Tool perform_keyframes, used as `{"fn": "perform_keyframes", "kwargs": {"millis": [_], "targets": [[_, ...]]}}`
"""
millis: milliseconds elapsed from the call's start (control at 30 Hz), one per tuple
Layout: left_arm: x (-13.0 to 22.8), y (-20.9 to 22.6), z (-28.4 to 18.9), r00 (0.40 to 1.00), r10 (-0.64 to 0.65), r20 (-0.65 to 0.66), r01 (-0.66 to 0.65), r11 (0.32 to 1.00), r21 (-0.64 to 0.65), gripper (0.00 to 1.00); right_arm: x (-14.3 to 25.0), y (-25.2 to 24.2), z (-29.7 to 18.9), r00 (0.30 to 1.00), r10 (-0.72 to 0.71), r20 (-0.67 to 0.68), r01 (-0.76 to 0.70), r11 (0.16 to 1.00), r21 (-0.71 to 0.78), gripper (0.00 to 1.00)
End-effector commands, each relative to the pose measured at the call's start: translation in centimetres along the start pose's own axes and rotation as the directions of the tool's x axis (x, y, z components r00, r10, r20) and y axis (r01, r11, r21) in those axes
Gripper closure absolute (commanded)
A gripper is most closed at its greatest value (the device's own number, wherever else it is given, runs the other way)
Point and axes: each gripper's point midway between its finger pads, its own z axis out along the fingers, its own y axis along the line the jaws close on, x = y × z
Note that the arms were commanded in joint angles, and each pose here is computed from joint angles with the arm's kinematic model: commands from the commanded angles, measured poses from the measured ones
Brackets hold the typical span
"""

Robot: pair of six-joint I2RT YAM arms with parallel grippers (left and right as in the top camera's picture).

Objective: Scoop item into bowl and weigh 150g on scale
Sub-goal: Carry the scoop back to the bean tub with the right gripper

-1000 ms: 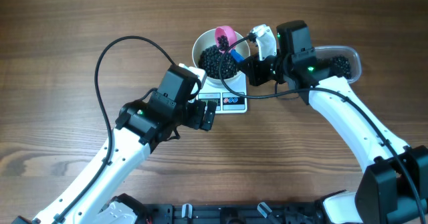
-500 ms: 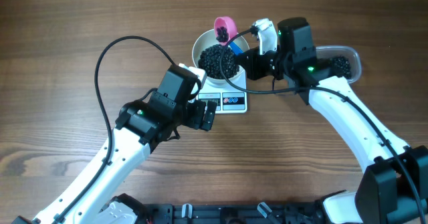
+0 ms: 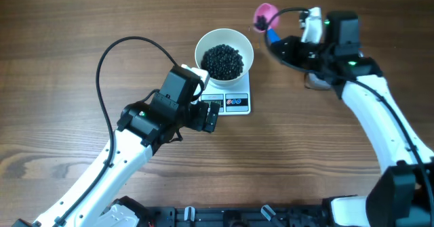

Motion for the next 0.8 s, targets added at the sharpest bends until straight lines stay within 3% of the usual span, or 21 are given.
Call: {"fn": "perform_keyframes", "kwargs": {"millis": [0, 367, 767], "targets": [[0.3, 0.2, 0.2, 1.0, 0.006, -0.008, -0.006, 1.0, 0.002, 0.0, -2.2, -1.6, -4.1, 0.996, 0.051, 0.078, -0.053, 0.998, 0.024, 0.96], [0.3, 0.2, 0.2, 1.0, 0.006, -0.008, -0.006, 1.0, 0.002, 0.0, -0.1, -10.4, -10.5, 0.94, 0.33, 0.091, -0.342, 0.918, 0.201, 0.96], [0.3, 0.2, 0.2, 1.0, 0.006, -0.008, -0.006, 1.0, 0.002, 0.0, 2.1, -14.1, -12.8, 0.926, 0.369, 0.078, -0.374, 0.871, 0.32, 0.96]]}}
